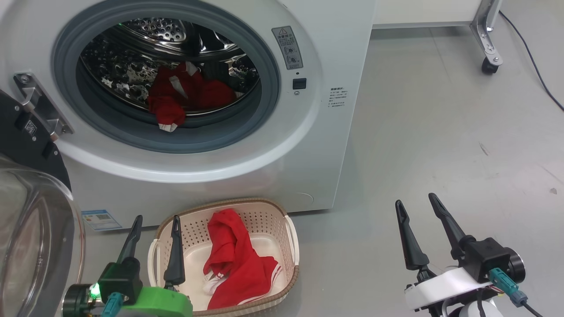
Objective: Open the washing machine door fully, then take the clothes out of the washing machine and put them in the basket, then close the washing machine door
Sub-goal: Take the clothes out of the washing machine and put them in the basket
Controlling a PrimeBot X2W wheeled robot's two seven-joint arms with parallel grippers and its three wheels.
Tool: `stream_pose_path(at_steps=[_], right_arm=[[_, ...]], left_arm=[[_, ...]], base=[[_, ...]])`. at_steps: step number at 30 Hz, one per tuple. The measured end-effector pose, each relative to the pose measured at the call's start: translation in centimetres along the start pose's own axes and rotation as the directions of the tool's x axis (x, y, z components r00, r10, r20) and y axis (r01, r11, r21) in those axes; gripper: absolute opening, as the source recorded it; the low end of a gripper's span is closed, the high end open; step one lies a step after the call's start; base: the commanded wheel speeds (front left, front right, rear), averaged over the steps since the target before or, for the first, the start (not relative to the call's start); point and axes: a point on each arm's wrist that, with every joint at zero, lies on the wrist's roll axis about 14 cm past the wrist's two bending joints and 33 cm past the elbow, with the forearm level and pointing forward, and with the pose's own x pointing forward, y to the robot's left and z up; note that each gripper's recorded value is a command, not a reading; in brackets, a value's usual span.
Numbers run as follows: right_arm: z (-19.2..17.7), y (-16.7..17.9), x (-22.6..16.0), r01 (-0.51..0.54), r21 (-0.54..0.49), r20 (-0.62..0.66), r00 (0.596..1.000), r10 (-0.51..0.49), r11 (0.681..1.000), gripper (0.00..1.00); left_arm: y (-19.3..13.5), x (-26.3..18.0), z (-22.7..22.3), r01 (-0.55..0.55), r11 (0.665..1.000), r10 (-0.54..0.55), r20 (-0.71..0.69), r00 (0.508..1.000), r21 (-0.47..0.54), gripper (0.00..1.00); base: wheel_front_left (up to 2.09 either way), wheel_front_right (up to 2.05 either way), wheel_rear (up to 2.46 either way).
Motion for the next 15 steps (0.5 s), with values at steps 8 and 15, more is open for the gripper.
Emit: stream_pose_path(at_steps=[8,15], right_arm=[[0.03,0.21,0.04,-0.002,0.0,0.001,1.0,0.002,1.0,1.0],[0.0,0.34,0.05,-0.005,0.001,0.0,1.0,0.005,1.0,1.0]], left_arm=[[0.02,-0.45,0.12,-0.002,1.0,0.002,0.004,1.0,0.002,1.0],[-0.23,-0.67,0.25,0.005,1.0,-0.005,0.008,1.0,-0.001,1.0]], base=[[0.0,0.0,0.0],[0.0,0.0,0.0]])
